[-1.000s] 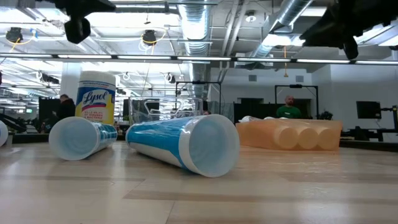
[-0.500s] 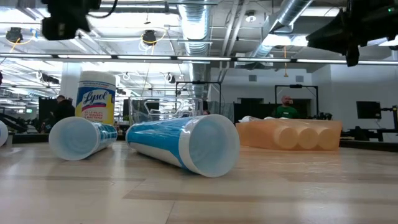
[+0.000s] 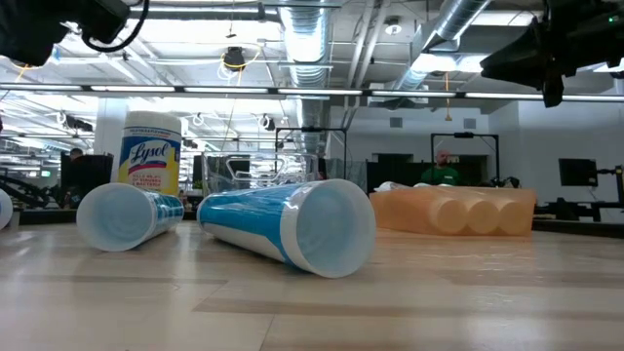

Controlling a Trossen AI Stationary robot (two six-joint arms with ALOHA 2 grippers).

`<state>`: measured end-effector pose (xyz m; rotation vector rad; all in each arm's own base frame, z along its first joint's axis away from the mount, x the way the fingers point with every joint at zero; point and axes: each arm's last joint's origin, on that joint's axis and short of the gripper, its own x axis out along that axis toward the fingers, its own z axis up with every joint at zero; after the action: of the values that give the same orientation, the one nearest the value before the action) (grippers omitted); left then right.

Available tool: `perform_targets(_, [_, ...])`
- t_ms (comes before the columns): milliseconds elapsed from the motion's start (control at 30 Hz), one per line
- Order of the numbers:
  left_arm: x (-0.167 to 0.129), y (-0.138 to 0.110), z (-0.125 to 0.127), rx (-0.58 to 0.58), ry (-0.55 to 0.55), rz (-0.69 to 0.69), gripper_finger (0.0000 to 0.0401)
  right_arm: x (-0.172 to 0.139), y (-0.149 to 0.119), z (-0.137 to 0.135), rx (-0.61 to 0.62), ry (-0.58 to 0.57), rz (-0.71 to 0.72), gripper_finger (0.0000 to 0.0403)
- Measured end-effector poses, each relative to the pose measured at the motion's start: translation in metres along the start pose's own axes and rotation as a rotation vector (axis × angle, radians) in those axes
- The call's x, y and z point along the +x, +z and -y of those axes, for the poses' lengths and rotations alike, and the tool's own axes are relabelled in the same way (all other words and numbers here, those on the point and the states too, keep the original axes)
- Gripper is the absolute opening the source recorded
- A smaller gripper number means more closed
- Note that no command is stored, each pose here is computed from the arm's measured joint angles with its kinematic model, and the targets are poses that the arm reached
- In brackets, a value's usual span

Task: Pick & place silicon tubes, Sealant and Lysol wipes
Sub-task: Put the left blue sealant into the transparent bin

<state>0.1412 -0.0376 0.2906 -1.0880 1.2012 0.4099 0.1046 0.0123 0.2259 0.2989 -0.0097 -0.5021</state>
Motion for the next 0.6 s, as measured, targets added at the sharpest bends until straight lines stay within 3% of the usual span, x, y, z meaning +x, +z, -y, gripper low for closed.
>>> perform_targets(167, [0.001,-0.008,0.000,-0.030,0.025,-0.023,0.0000,-0.001,0.001,0.000,0.006,0.000,0.005,0.0066])
perform_targets(467, [0.009,-0.022,0.002,-0.291,0.113,0.006,0.0000,-0.003,0.004,0.003,0.030,0.005,0.028,0.0066])
perform_targets(600, [0.023,-0.027,0.009,-0.342,0.181,0.034,0.0000,-0.006,0.007,0.005,0.053,0.016,0.048,0.0066])
